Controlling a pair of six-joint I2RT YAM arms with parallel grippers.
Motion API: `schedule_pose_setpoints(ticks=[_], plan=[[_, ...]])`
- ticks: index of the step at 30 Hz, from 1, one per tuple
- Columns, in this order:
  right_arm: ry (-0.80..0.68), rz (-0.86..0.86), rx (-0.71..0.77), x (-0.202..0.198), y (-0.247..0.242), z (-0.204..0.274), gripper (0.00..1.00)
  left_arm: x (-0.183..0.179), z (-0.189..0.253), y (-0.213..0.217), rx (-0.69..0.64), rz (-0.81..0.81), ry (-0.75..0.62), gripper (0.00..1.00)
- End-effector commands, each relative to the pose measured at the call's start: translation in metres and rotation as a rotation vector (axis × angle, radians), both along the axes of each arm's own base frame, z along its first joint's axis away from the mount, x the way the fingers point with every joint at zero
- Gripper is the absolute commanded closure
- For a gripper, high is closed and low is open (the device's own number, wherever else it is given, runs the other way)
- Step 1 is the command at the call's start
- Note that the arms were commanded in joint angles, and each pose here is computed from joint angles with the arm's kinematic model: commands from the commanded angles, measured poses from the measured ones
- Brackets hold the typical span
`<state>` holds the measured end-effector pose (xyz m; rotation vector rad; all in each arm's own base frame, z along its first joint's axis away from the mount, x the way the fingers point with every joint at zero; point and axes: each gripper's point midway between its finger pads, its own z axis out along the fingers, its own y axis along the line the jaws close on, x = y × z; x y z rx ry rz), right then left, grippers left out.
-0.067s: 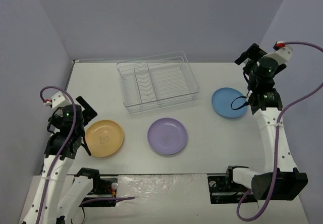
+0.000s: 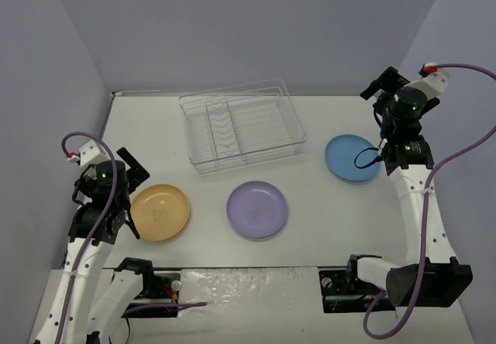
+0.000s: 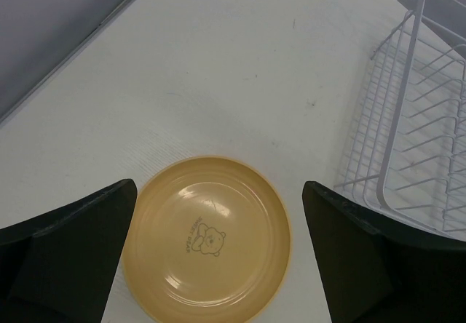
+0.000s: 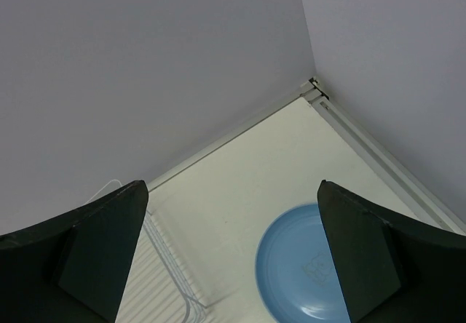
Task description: Load the plates into the dish rack
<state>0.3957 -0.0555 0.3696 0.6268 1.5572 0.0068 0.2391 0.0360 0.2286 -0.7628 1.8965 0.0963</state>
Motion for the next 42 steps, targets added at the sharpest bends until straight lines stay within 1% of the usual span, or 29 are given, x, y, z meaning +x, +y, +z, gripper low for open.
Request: schedule_pose_setpoints(ticks=[1, 6, 10, 12, 15, 17, 23, 27, 30, 34, 42], plan=[[-0.11, 0.004, -0.042, 0.005, -0.001, 0.035, 0.0, 0.008, 0.016, -0.002, -0.009, -0.011, -0.055, 0.03], [-0.07, 0.028, -0.049, 0.018, 0.003, 0.017, 0.0, 0.014, 0.012, -0.007, -0.014, -0.039, -0.059, 0.03], [0.043, 0.046, -0.023, 0.041, 0.006, -0.009, 0.0, 0.02, 0.015, -0.009, -0.016, -0.042, -0.061, 0.03], [0.119, 0.076, 0.006, 0.058, 0.012, -0.033, 0.0, 0.026, 0.013, -0.013, -0.024, -0.061, -0.062, 0.03], [0.211, 0.09, 0.054, 0.07, 0.016, -0.059, 0.0, 0.036, 0.007, -0.02, -0.037, -0.095, -0.06, 0.03], [0.237, 0.081, 0.072, 0.073, 0.014, -0.071, 0.0, 0.042, 0.0, -0.023, -0.037, -0.108, -0.043, 0.03], [0.363, -0.025, 0.157, 0.057, -0.012, -0.128, 0.0, 0.061, -0.017, -0.035, -0.056, -0.162, -0.016, 0.03], [0.432, -0.04, 0.191, 0.043, -0.013, -0.163, 0.0, 0.071, -0.026, -0.036, -0.048, -0.165, 0.021, 0.03], [0.517, -0.077, 0.192, 0.02, -0.017, -0.2, 0.0, 0.072, -0.033, -0.034, -0.047, -0.15, 0.058, 0.03], [0.587, -0.154, 0.221, -0.01, -0.041, -0.236, 0.0, 0.072, -0.035, -0.035, -0.052, -0.153, 0.07, 0.03], [0.669, -0.22, 0.283, -0.044, -0.064, -0.278, 0.0, 0.07, -0.03, -0.035, -0.056, -0.152, 0.036, 0.03]])
